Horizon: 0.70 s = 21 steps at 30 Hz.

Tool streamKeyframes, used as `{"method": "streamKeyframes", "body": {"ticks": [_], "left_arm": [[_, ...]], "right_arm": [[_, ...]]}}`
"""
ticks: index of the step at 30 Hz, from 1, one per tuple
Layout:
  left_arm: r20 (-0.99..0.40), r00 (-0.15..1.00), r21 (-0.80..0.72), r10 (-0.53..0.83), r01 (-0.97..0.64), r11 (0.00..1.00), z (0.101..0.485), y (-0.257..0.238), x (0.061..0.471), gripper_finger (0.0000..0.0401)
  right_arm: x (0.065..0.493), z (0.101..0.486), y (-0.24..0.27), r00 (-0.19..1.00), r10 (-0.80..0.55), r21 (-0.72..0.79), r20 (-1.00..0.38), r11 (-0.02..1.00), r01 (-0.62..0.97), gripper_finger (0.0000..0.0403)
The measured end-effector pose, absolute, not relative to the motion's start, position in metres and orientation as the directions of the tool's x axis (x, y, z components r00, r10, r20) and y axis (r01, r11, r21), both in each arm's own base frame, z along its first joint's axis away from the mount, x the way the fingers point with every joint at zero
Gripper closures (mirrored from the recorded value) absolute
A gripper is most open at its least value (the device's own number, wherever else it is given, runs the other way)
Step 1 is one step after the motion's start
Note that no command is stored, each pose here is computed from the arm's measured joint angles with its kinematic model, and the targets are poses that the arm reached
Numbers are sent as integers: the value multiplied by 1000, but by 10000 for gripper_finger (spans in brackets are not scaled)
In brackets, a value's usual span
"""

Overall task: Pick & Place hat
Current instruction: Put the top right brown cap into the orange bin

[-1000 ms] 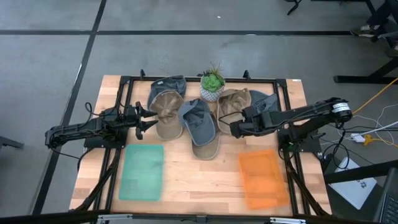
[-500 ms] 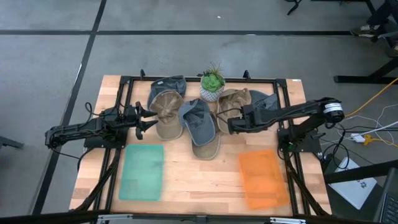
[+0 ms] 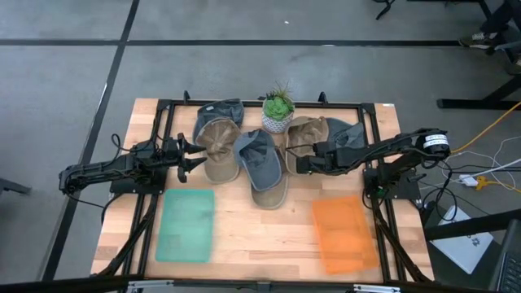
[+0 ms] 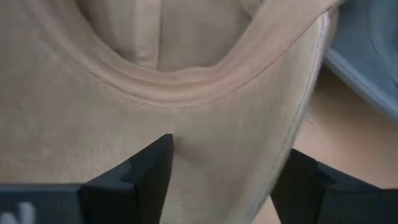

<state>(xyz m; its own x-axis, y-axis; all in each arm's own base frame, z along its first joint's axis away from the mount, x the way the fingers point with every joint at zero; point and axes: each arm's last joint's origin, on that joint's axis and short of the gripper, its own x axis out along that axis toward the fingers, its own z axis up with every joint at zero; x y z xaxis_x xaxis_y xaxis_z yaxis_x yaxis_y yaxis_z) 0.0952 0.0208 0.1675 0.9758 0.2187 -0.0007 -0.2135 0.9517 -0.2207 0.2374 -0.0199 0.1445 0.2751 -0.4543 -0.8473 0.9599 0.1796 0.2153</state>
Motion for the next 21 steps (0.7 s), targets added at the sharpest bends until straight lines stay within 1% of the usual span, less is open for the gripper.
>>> {"method": "streamKeyframes", "body": {"ticks": [3,10,12,14,18,21], "left_arm": [[-1,976,-221,219,-214,952,167,21,95,203],[-1,976,-221,219,-213,952,168,21,95,203],[-1,976,-221,219,-213,952,168,21,95,203],[-1,976,-221,218,-213,952,167,21,95,203],[-1,976,-221,219,-214,952,167,21,95,203],[-1,976,-221,219,-214,952,168,21,95,203]], "right_arm": [[238,145,-20,283,-475,206,-833,208,956,226],[240,147,-21,293,-504,182,-812,258,949,357],[241,148,-22,305,-511,180,-804,280,943,384],[241,150,-22,316,-513,176,-798,304,936,388],[237,159,-21,332,-513,162,-792,347,924,374],[233,172,-19,360,-511,162,-781,390,906,383]]}}
